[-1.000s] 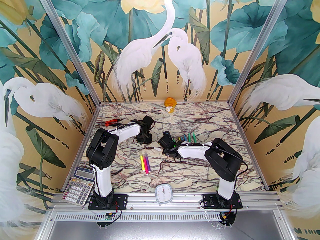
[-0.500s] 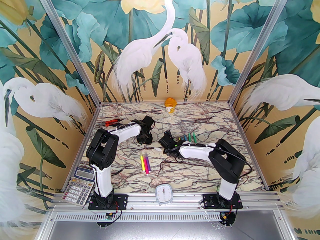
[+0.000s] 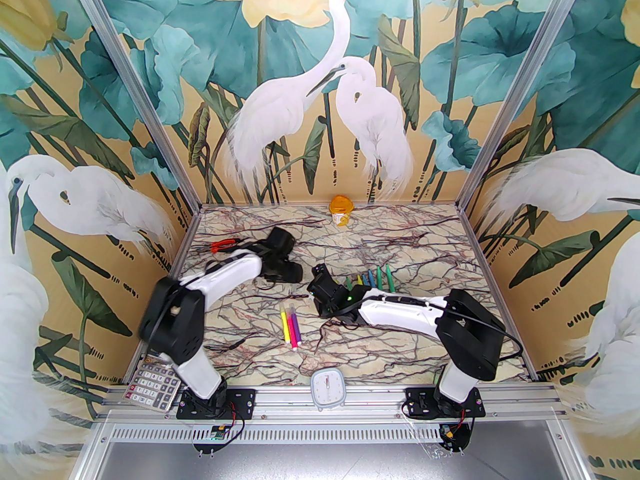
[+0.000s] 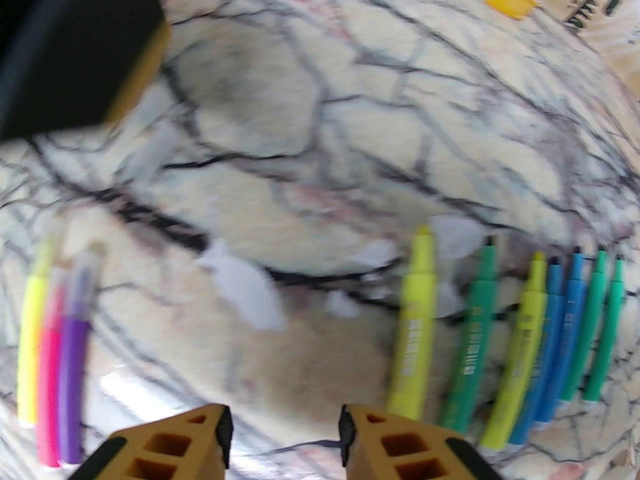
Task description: Open the pen caps
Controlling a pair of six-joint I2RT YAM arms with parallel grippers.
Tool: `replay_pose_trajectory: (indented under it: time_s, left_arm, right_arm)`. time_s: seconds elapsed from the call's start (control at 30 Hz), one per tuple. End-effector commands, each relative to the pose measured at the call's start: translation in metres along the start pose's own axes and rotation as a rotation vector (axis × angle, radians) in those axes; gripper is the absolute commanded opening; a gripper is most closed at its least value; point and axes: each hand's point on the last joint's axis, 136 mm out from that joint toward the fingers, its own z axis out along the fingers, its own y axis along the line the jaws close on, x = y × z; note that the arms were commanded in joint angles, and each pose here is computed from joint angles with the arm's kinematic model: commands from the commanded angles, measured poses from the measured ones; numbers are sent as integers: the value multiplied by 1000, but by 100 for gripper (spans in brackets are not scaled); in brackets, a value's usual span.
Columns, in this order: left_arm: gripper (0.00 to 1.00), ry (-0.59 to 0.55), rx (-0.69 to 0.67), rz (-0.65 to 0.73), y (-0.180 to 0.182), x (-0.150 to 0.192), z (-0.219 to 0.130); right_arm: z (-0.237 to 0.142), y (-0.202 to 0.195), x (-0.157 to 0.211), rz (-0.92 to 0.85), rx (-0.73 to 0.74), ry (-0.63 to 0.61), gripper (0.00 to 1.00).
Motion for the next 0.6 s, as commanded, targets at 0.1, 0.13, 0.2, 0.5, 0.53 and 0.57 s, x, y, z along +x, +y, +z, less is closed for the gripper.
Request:
replay_pose_trajectory:
  time_s: [0.1,0.13,0.2,0.5,0.53,0.57]
  left_arm:
    - [68,-127,73,-66,26,-9,-22]
    - [69,-139,69,-74,31,-8,-23]
    - [71,-165,63,-95,40,-7,-27]
    - [75,-229,48,-177,64,-3,-26]
    - [75,-233,44,-180,66,-3,-26]
    - [75,-235,43,-182,66,-3,-25]
  right_arm:
    - [2,46,0,-20,-150,35,43]
    - [4,51,1,-29,-158,45,44]
    - [8,61,5,-45,-178,67,43]
    - [23,89,14,-65,-221,128,44]
    - [25,90,16,-65,-218,135,44]
    - [26,91,17,-64,-220,140,44]
